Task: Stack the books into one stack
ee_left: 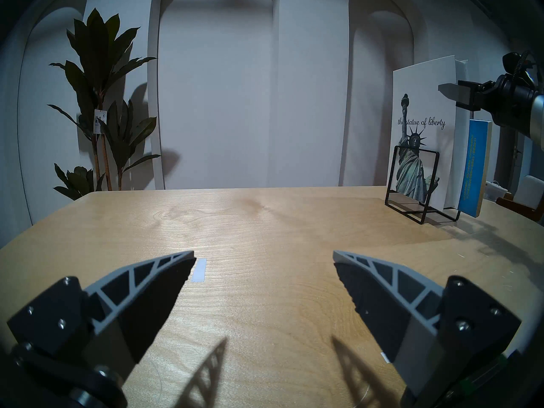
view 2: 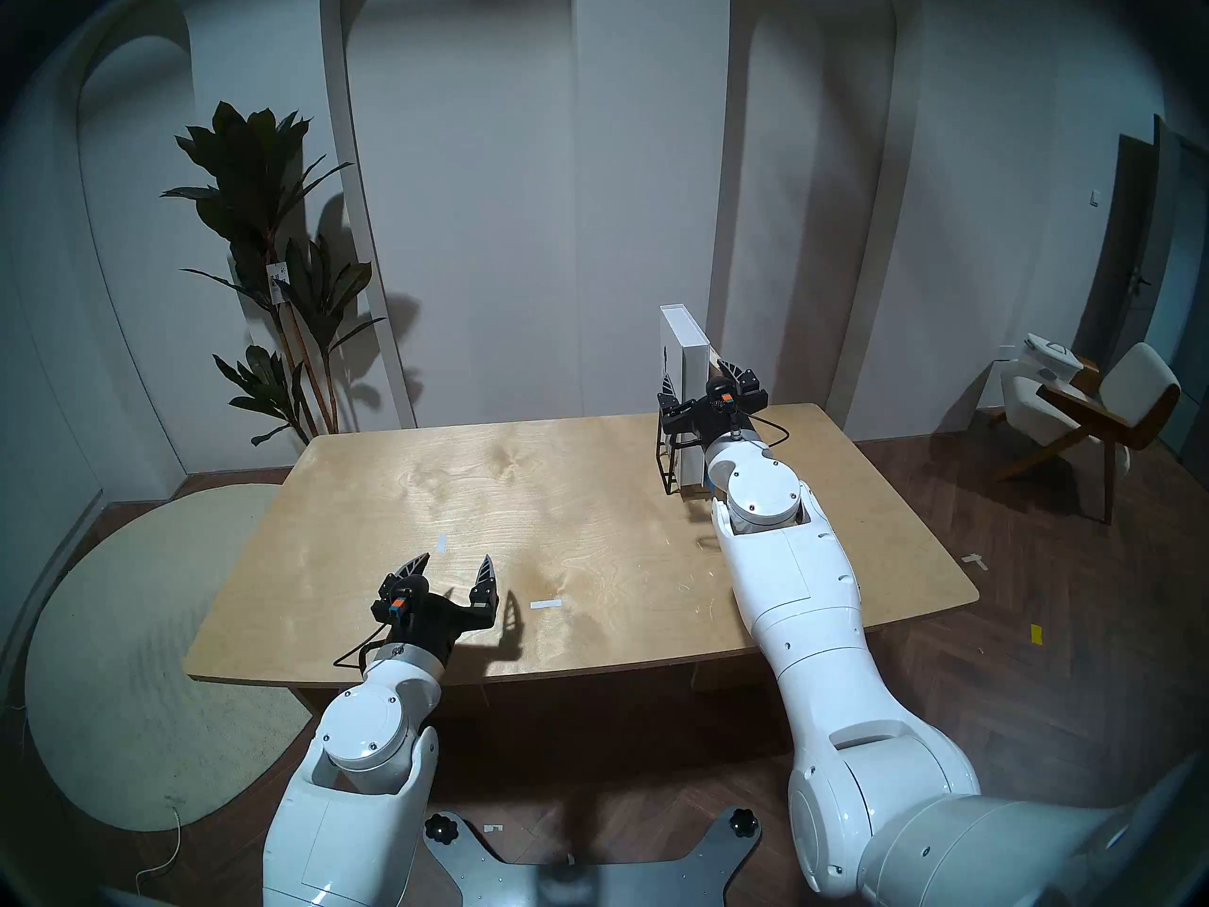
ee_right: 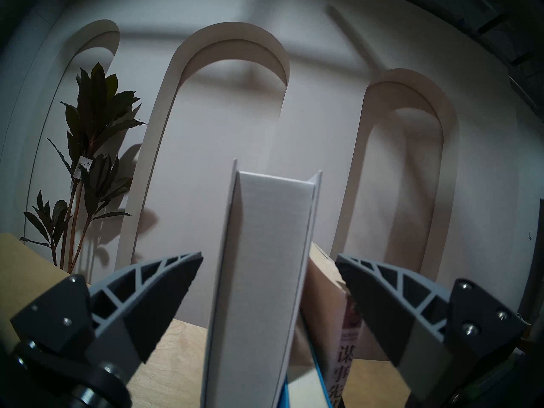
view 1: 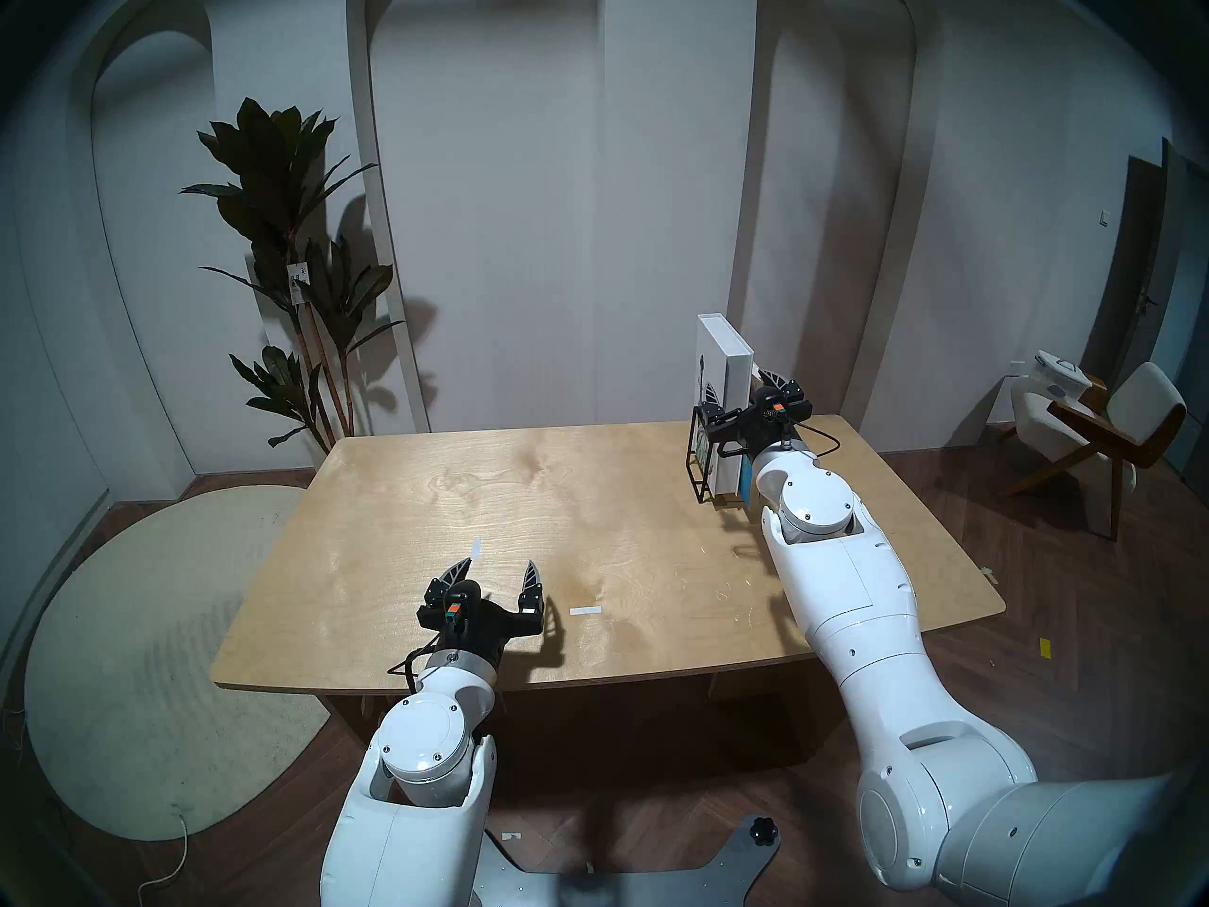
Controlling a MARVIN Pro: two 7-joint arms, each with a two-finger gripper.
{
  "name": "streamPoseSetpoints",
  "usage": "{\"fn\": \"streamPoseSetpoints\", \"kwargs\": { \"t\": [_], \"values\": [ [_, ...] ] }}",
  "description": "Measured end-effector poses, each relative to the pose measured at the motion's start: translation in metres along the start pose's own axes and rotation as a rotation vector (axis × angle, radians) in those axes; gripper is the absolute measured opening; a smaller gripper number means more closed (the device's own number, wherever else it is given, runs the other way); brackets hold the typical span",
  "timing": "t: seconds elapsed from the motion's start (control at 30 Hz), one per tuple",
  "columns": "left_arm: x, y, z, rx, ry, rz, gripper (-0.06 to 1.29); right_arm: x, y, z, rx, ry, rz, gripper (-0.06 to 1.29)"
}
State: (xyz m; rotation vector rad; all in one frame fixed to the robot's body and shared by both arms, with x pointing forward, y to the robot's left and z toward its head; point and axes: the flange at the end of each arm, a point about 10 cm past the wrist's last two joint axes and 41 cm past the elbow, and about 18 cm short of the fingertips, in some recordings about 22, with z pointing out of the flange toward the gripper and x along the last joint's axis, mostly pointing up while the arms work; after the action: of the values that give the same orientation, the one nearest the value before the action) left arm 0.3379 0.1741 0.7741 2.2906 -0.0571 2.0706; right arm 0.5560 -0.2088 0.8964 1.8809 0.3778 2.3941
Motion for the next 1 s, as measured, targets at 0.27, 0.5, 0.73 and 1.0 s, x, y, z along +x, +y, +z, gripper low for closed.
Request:
{"fn": "streamPoseSetpoints", "kwargs": {
  "t": [0.27, 0.5, 0.73, 1.0],
  "values": [
    [0.0, 0.0, 0.0, 0.0, 0.0, 0.0, 1.24, -0.002, 0.003, -0.001, 0.008, -0.004, -0.019, 1.22],
    [0.0, 0.0, 0.0, 0.0, 0.0, 0.0, 1.24, -0.002, -0.004, -0.001, 0.045, -0.005, -0.048, 1.22],
    [0.0, 0.0, 0.0, 0.0, 0.0, 0.0, 1.24, -0.001, -0.009, 0.002, 0.057, -0.004, -0.056, 1.22],
    [0.0, 0.0, 0.0, 0.0, 0.0, 0.0, 1.24, -0.003, -0.006, 0.006, 0.032, -0.006, -0.036, 0.56]
  ]
}}
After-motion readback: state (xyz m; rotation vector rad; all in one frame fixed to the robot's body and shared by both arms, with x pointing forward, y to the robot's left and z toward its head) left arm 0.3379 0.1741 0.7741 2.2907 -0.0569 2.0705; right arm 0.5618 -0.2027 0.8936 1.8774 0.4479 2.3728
